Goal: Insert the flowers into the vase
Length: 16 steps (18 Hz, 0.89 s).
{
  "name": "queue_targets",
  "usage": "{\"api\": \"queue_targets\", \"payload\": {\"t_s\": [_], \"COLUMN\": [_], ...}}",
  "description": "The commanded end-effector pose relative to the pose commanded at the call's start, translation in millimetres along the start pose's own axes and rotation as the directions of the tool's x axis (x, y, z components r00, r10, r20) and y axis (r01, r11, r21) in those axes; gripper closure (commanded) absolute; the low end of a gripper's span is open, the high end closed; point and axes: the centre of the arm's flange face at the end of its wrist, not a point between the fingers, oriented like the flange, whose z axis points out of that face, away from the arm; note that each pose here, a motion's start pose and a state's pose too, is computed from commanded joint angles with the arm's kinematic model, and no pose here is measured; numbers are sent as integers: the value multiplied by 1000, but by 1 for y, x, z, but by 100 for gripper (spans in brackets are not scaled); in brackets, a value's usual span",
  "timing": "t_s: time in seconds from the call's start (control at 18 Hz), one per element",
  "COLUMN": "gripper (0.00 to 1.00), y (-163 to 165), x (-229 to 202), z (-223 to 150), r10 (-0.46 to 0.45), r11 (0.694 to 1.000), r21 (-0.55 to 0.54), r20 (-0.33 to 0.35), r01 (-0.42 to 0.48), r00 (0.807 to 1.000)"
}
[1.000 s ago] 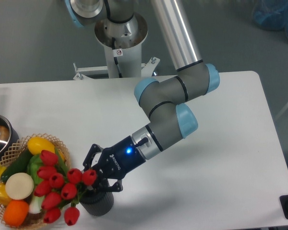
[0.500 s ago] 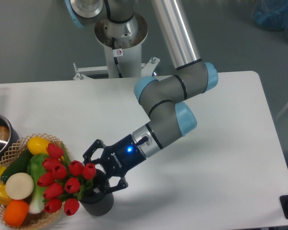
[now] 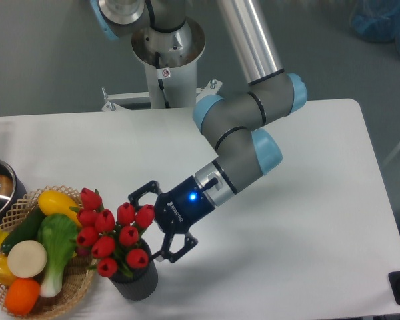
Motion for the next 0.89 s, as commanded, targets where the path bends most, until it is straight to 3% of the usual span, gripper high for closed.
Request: {"api": "queue_targets", "payload": {"t_s": [0.39,0.89], "gripper": [0,0], "y": [2,-3], "x": [-1,-13], "z": [-21,-108], "r10": [-1,28], "r11": [1000,994], "r21": [-13,-112], "r20": [40,228], "r01": [1,-2], "r00": [999,973]}}
